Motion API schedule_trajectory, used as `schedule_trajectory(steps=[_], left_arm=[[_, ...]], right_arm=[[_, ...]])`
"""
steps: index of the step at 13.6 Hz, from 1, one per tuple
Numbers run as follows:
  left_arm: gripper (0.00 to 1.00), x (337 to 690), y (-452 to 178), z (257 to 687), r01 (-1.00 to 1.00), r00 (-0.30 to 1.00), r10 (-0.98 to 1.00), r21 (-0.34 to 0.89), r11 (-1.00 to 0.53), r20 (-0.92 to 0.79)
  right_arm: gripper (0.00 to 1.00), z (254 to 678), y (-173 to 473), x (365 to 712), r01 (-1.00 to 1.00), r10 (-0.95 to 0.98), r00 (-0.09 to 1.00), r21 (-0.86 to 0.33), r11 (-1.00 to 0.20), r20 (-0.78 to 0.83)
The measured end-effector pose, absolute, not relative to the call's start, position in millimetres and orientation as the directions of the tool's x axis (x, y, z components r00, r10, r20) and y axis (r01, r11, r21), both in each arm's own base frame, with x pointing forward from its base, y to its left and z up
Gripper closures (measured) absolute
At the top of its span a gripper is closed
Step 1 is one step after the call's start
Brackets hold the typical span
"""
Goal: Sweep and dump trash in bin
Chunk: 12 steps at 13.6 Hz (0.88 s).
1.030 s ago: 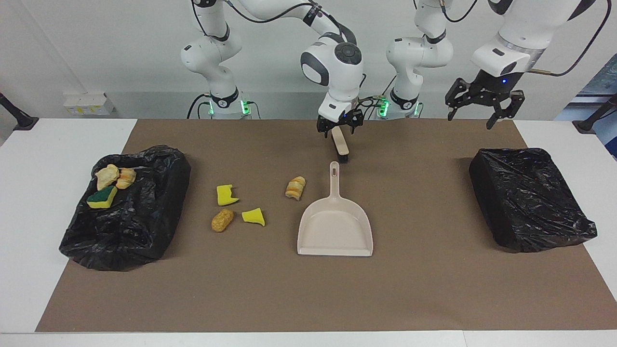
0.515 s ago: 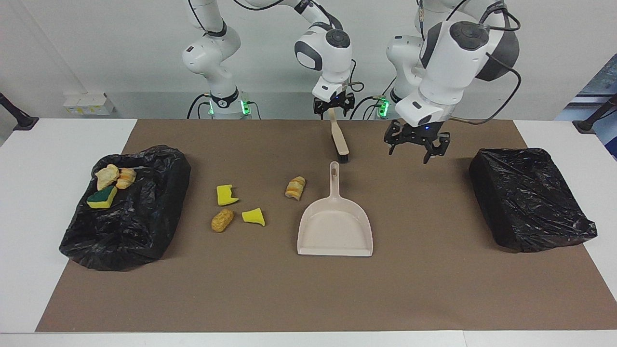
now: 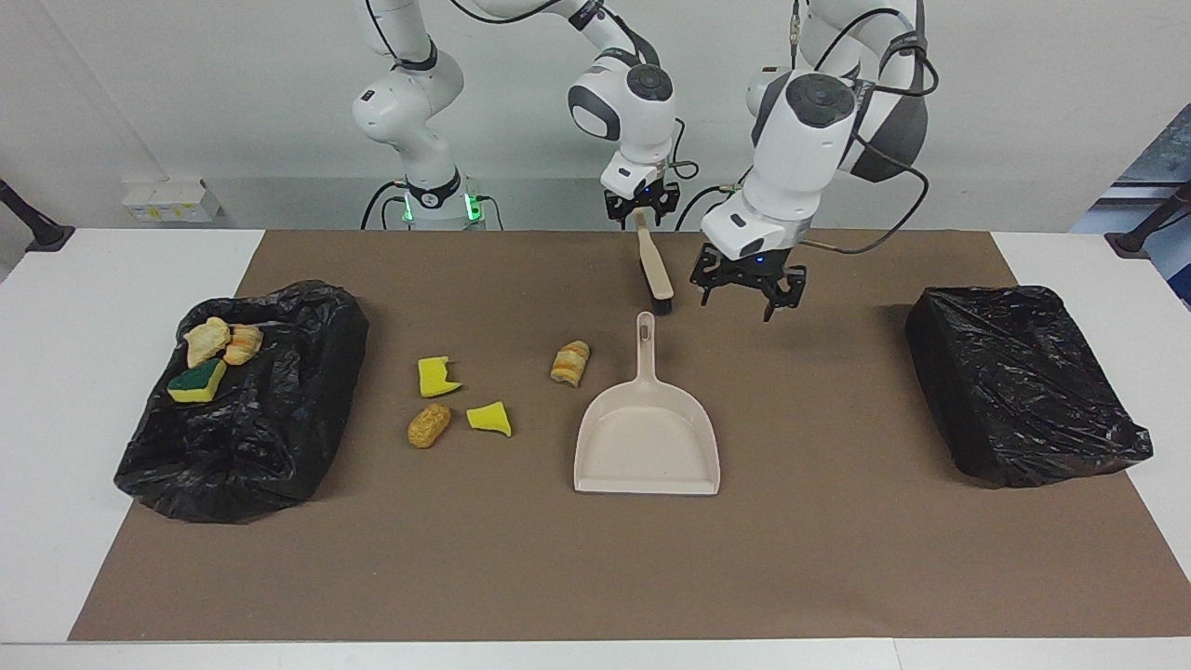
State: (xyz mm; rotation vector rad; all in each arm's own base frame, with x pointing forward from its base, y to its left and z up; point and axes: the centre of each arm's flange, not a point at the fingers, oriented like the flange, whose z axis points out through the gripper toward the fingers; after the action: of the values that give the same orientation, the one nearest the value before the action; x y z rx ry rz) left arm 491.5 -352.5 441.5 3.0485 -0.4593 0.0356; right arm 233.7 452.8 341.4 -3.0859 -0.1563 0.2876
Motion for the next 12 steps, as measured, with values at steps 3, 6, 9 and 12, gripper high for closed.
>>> schedule_trajectory(steps=[3, 6, 9, 12], left_arm=[[0.0, 484.5, -384.8, 397.7, -0.258, 0.966, -0.256, 0.061, -0.964, 0.036], [0.0, 482.2, -382.9, 375.1, -0.248, 0.969, -0.247, 0.056, -0.967, 0.028], [0.02, 477.4, -380.7, 366.4, -0.248, 0.969, -0.248, 0.05, -0.967, 0.015], [0.09, 471.4, -379.4, 356.1, -0.238, 0.971, -0.238, 0.047, -0.97, 0.008]], right_arm=[[0.39, 336.6, 453.1, 233.2, 0.09, 0.097, 0.976, -0.044, -0.995, -0.194], [0.4, 336.1, 453.5, 232.5, 0.079, 0.088, 0.975, -0.05, -0.996, -0.204], [0.46, 336.0, 454.0, 231.4, 0.081, 0.089, 0.975, -0.05, -0.995, -0.205], [0.48, 332.0, 456.4, 224.0, 0.095, 0.102, 0.972, -0.044, -0.994, -0.21]])
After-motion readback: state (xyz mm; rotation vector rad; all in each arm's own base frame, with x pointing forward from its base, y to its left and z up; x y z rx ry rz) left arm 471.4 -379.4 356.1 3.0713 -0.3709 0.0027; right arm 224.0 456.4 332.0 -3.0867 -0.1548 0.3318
